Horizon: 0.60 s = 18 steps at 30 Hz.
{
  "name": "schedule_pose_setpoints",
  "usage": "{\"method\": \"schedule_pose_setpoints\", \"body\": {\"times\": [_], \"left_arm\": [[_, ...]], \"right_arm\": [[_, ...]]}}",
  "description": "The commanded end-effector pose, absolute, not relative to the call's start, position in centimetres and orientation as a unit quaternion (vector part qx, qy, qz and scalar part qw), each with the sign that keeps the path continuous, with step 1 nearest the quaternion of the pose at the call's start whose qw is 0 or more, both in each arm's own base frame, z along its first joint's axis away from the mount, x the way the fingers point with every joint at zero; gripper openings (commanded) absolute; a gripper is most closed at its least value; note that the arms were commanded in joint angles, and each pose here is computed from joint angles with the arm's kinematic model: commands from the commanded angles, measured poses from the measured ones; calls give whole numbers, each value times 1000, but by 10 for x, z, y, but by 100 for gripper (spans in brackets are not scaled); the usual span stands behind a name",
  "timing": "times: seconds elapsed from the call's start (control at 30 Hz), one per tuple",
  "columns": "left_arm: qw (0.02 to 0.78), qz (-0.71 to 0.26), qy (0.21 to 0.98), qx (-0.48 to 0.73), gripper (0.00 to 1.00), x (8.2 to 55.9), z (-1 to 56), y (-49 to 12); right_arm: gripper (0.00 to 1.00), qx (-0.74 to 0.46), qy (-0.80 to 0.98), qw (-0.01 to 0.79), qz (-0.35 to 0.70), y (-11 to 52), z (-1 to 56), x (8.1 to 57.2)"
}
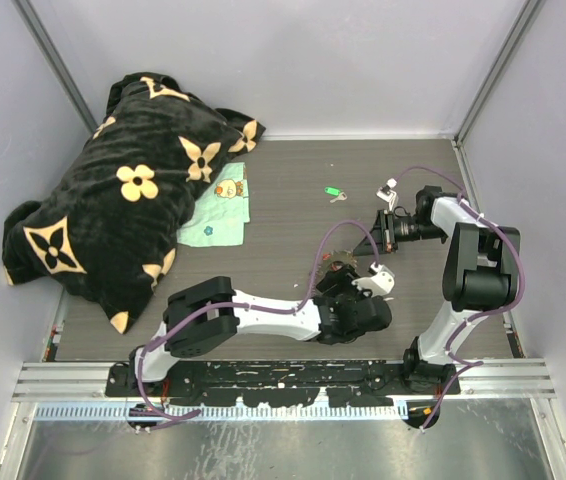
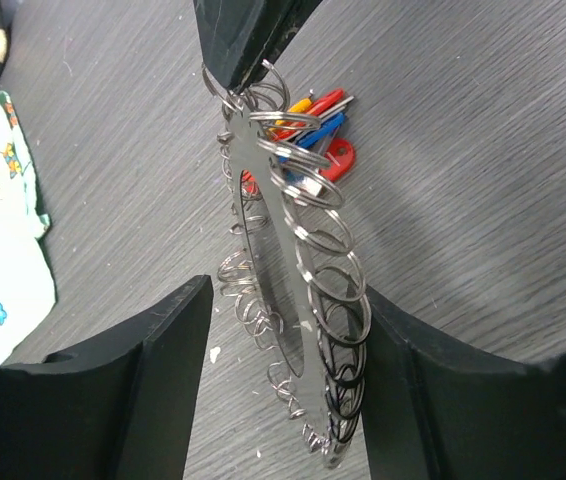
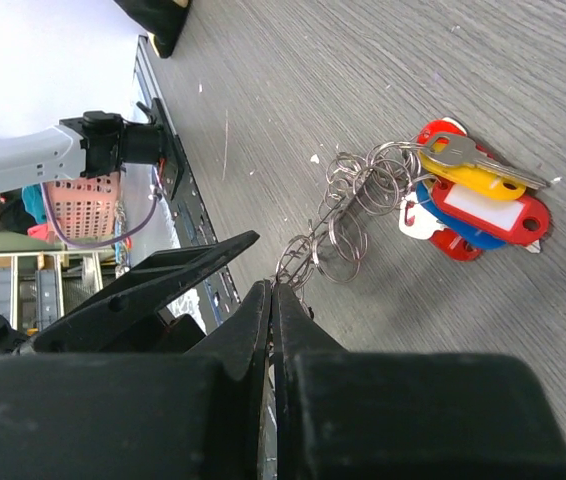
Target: Remove the keys from the keyring
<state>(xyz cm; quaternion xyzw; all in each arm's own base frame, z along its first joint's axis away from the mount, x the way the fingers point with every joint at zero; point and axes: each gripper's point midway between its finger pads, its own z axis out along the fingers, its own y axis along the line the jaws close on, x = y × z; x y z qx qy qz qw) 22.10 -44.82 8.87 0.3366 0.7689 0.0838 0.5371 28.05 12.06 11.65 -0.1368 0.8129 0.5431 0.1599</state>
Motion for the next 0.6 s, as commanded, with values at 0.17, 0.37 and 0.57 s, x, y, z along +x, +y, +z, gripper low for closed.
{"method": "schedule_pose_setpoints", "body": {"times": [0.17,0.37,0.57], "left_arm": [[579,107,747,309,44,234,120,-453],[594,113,728,323,22,236,132,-451],[610,114,708,336,0,239,151,-442]], "right_arm": [[0,-137,790,172,572,125,139,283],[4,-159,773,180,587,128,150,277],[22,-192,755,198,595,128,165,269]]}}
